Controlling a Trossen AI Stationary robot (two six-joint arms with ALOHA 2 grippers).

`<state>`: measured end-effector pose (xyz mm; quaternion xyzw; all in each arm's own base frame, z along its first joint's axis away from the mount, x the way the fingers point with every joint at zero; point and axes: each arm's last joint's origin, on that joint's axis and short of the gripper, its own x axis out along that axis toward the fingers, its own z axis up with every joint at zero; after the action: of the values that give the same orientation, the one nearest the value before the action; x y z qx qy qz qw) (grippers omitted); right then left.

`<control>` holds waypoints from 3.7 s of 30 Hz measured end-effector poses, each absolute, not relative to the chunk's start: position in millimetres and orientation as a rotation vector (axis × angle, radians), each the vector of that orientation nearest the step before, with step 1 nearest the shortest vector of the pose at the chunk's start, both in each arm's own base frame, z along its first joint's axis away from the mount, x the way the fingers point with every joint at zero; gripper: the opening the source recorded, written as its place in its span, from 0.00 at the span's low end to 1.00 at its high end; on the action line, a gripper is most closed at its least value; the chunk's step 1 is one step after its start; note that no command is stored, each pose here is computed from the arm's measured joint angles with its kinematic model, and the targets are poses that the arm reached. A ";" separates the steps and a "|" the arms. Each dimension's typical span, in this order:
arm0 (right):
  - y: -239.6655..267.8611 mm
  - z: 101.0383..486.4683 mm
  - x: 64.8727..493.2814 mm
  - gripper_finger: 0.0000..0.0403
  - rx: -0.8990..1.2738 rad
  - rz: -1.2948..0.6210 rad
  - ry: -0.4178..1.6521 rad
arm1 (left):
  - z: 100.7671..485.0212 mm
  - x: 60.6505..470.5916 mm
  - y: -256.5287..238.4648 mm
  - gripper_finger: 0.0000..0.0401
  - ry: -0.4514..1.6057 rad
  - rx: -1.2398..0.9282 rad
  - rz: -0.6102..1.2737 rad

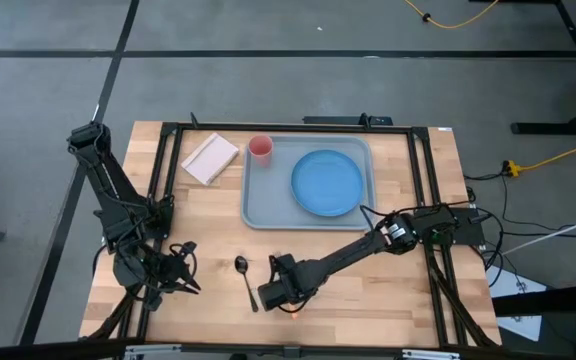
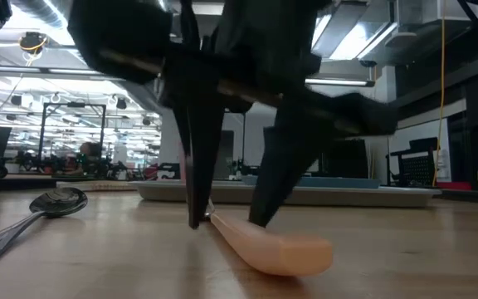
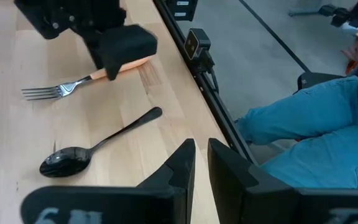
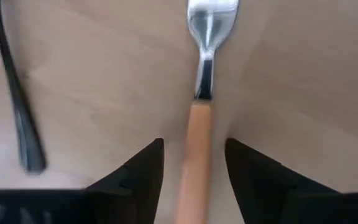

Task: Pick and place plate/cup/fork/spoon on tray
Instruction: Put the orange fork on the gray serving tray to the left of the blue plate

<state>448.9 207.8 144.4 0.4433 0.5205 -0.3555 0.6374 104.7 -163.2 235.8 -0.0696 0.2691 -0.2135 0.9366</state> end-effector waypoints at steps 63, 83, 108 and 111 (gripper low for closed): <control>9.4 199.7 498.2 0.12 1.037 -0.993 1.043 | 235.9 104.7 -163.2 0.09 0.549 -0.143 -0.436; -45.2 178.1 490.5 0.20 1.086 -1.145 1.037 | 235.8 104.7 -163.3 0.09 0.549 -0.142 -0.437; -16.2 180.2 499.3 0.40 0.921 -0.940 1.075 | 235.9 104.7 -163.2 0.09 0.549 -0.143 -0.436; -20.8 181.3 503.7 0.40 0.923 -0.913 1.033 | 235.8 104.7 -163.2 0.09 0.549 -0.143 -0.436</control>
<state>503.7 -20.8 181.3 0.4102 0.4592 -0.4060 0.6753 104.7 -163.2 235.8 -0.0698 0.2688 -0.2136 0.9366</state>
